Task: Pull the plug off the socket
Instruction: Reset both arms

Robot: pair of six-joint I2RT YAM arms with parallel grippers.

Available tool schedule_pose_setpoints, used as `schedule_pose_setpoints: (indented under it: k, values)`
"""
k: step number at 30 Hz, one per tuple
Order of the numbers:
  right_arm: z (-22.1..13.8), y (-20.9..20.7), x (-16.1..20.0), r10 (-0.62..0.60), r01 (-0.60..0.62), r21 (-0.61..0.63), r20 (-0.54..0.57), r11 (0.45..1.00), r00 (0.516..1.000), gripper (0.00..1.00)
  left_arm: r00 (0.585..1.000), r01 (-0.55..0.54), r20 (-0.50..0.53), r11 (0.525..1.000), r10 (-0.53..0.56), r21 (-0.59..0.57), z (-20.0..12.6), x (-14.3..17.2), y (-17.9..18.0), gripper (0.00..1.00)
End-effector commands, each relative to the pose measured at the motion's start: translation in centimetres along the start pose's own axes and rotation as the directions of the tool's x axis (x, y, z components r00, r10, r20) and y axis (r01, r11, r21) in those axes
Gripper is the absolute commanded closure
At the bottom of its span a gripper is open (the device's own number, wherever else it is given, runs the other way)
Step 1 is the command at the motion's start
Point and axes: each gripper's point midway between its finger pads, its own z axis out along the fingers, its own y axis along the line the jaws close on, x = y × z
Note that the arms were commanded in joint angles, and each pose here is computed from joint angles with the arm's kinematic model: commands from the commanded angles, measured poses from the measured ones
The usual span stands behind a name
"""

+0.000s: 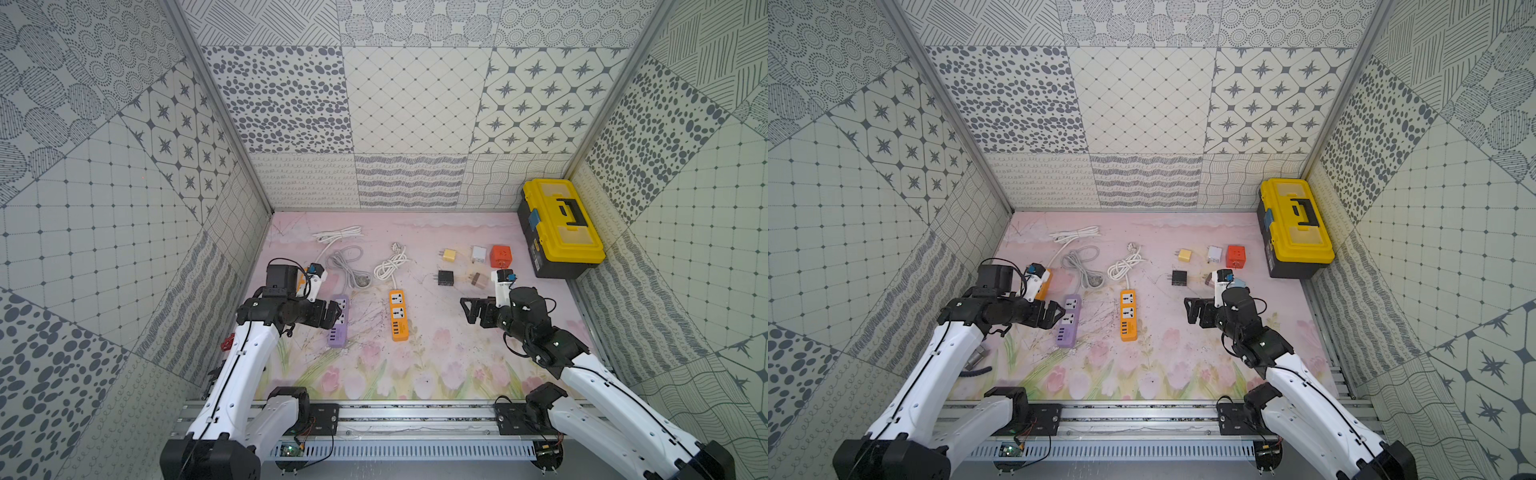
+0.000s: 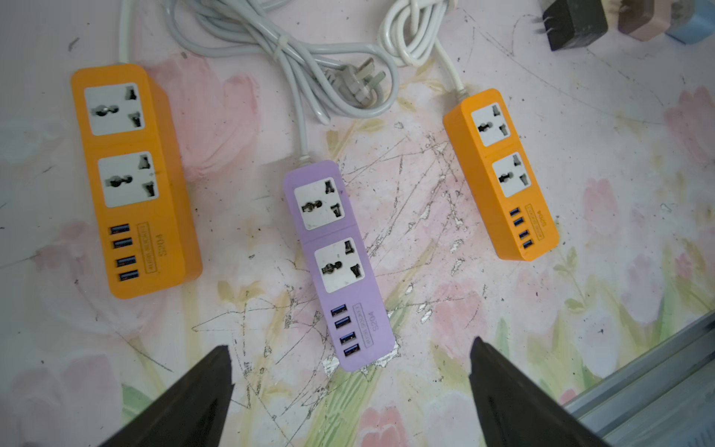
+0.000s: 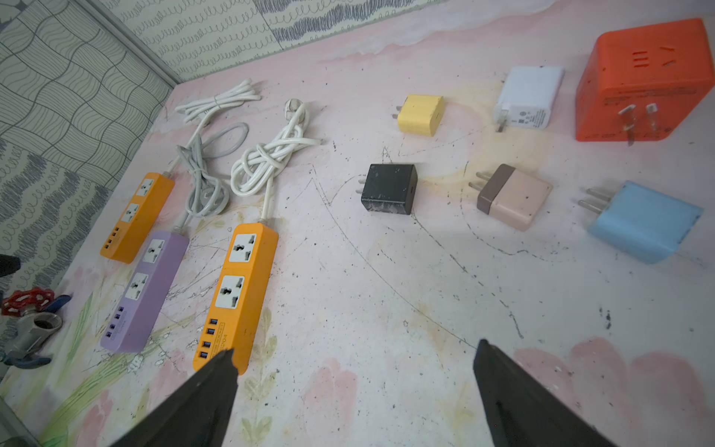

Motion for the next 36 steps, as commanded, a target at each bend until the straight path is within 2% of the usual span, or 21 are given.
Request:
schedule_pose_setpoints:
  k: [1, 4, 8, 12, 18, 24, 28, 31, 34, 35, 36]
  values:
    - [-0.1, -0.8, -1.3, -0.009, 0.006, 0.025, 0.136, 1.0, 0.991, 0.0, 0.995, 0.043, 0.091, 0.997, -0.037, -0.063, 0.0, -1.3, 2.1, 0.01]
    - [-0.8, -1.1, -2.1, -0.03, 0.025, 0.028, 0.223, 0.999, 0.974, 0.0, 0.987, 0.032, 0.161, 0.997, -0.02, -0.074, 1.8, -1.8, 2.8, 0.01]
    - [-2.0, -0.3, -2.6, -0.107, 0.111, -0.001, 0.259, 0.994, 0.96, 0.0, 0.963, 0.053, 0.269, 0.995, -0.029, -0.081, 4.1, -2.7, 3.7, 0.01]
    - [-2.5, 0.0, -2.4, -0.173, 0.178, -0.001, 0.246, 0.984, 0.954, 0.0, 0.937, 0.039, 0.349, 0.997, -0.016, -0.061, 5.7, -3.9, 3.9, 0.01]
    - [-2.3, -1.2, -2.3, -0.188, 0.176, 0.07, 0.223, 0.982, 0.957, 0.0, 0.917, 0.025, 0.397, 0.999, -0.032, 0.022, 8.8, -5.2, 2.4, 0.01]
    - [-2.0, -2.2, -1.7, -0.201, 0.18, 0.118, 0.2, 0.976, 0.959, 0.0, 0.852, -0.071, 0.519, 0.997, 0.073, -0.023, 10.5, -6.5, 1.4, 0.01]
    - [-1.9, -2.4, -1.7, -0.204, 0.181, 0.127, 0.2, 0.975, 0.958, 0.0, 0.834, -0.065, 0.548, 0.997, 0.07, -0.029, 10.7, -7.4, 1.5, 0.01]
    - [-1.7, -2.4, -1.8, -0.206, 0.183, 0.127, 0.203, 0.975, 0.957, 0.0, 0.796, -0.057, 0.599, 0.996, 0.088, -0.07, 10.5, -7.7, 2.0, 0.01]
    - [-1.5, -2.3, -1.8, -0.208, 0.185, 0.126, 0.201, 0.975, 0.957, 0.0, 0.726, -0.056, 0.678, 0.993, 0.114, -0.106, 10.9, -7.2, 2.3, 0.01]
    - [-1.5, -2.3, -1.8, -0.208, 0.186, 0.127, 0.198, 0.974, 0.958, 0.0, 0.741, -0.047, 0.664, 0.994, 0.103, -0.103, 11.7, -6.4, 2.4, 0.01]
    - [-1.4, -2.3, -1.7, -0.209, 0.186, 0.128, 0.193, 0.974, 0.959, 0.0, 0.723, -0.057, 0.681, 0.993, 0.115, -0.107, 11.8, -6.6, 2.4, 0.01]
